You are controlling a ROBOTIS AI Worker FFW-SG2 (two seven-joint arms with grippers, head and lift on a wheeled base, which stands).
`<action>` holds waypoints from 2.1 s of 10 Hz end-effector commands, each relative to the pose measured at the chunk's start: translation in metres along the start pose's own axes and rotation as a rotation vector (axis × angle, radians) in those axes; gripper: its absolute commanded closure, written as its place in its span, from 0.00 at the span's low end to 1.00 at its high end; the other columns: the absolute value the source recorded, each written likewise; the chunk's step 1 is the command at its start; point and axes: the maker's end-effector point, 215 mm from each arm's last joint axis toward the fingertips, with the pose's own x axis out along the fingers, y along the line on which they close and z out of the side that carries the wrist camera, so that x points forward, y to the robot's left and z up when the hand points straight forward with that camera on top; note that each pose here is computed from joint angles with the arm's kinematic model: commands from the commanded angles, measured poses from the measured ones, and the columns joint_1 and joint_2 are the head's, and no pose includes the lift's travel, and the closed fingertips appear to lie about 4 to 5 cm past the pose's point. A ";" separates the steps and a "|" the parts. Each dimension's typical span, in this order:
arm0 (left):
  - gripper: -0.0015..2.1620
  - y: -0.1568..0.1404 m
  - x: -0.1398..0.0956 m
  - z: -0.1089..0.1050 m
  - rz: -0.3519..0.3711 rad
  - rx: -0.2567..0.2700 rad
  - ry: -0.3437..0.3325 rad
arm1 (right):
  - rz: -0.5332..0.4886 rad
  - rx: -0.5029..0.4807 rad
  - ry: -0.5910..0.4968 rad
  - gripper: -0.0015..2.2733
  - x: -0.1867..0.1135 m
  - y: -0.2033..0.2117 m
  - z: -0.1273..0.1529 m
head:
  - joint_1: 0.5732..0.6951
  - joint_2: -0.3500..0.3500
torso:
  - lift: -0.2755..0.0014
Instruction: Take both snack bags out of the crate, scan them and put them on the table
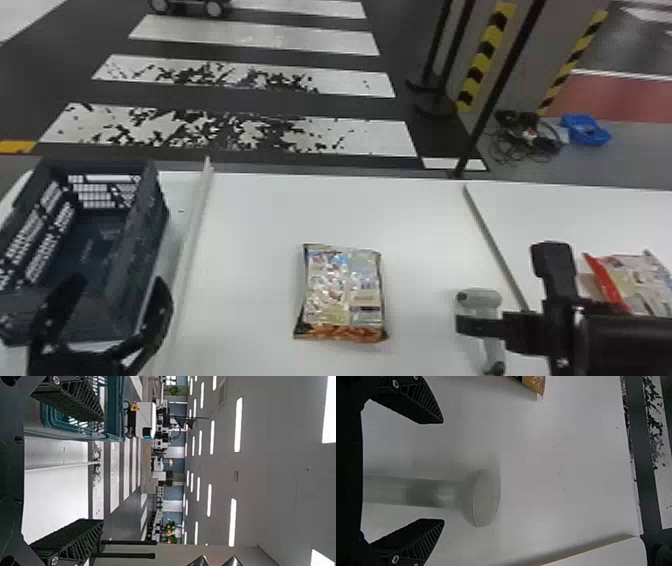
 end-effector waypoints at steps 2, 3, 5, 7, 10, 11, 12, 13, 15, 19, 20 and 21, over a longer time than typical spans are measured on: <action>0.04 0.000 0.000 -0.001 0.002 -0.001 0.002 | -0.008 -0.001 0.014 0.07 0.005 -0.008 0.000 | 1.00 0.29 | 0.66; 0.04 0.001 0.000 -0.001 0.003 0.000 0.002 | -0.013 -0.005 0.019 0.09 0.007 -0.013 0.001 | 1.00 0.29 | 0.66; 0.04 0.001 -0.001 -0.001 0.004 -0.001 -0.001 | -0.013 -0.022 0.027 0.29 0.010 -0.021 0.001 | 1.00 0.27 | 0.66; 0.04 0.002 -0.001 -0.001 0.005 -0.002 -0.003 | -0.038 -0.026 0.035 0.99 0.010 -0.032 0.000 | 1.00 0.26 | 0.66; 0.04 0.002 -0.002 -0.002 0.005 -0.002 0.000 | -0.032 -0.035 0.057 0.99 0.015 -0.033 -0.006 | 1.00 0.24 | 0.66; 0.04 0.002 -0.002 -0.002 0.005 -0.002 0.000 | -0.027 -0.036 0.053 0.99 0.014 -0.031 -0.005 | 1.00 0.24 | 0.66; 0.04 0.003 -0.002 -0.002 0.007 -0.001 0.000 | -0.030 -0.029 0.049 0.99 0.009 -0.030 -0.002 | 1.00 0.24 | 0.66; 0.04 0.002 -0.002 -0.002 0.005 -0.002 0.000 | -0.026 -0.025 0.050 0.99 0.006 -0.025 0.000 | 1.00 0.24 | 0.66; 0.04 0.002 -0.002 -0.002 0.005 -0.002 0.000 | -0.017 -0.010 0.048 0.99 -0.005 -0.010 0.008 | 1.00 0.25 | 0.66; 0.04 0.001 -0.002 -0.005 0.006 -0.004 0.005 | 0.011 -0.014 0.052 0.99 -0.024 0.027 0.015 | 1.00 0.30 | 0.66; 0.04 0.000 -0.002 -0.004 0.005 -0.005 0.003 | 0.026 -0.039 0.031 0.99 -0.028 0.041 0.020 | 1.00 0.32 | 0.66; 0.04 0.000 -0.002 -0.004 0.003 -0.006 0.003 | 0.037 -0.060 0.005 0.99 -0.032 0.052 0.032 | 1.00 0.35 | 0.66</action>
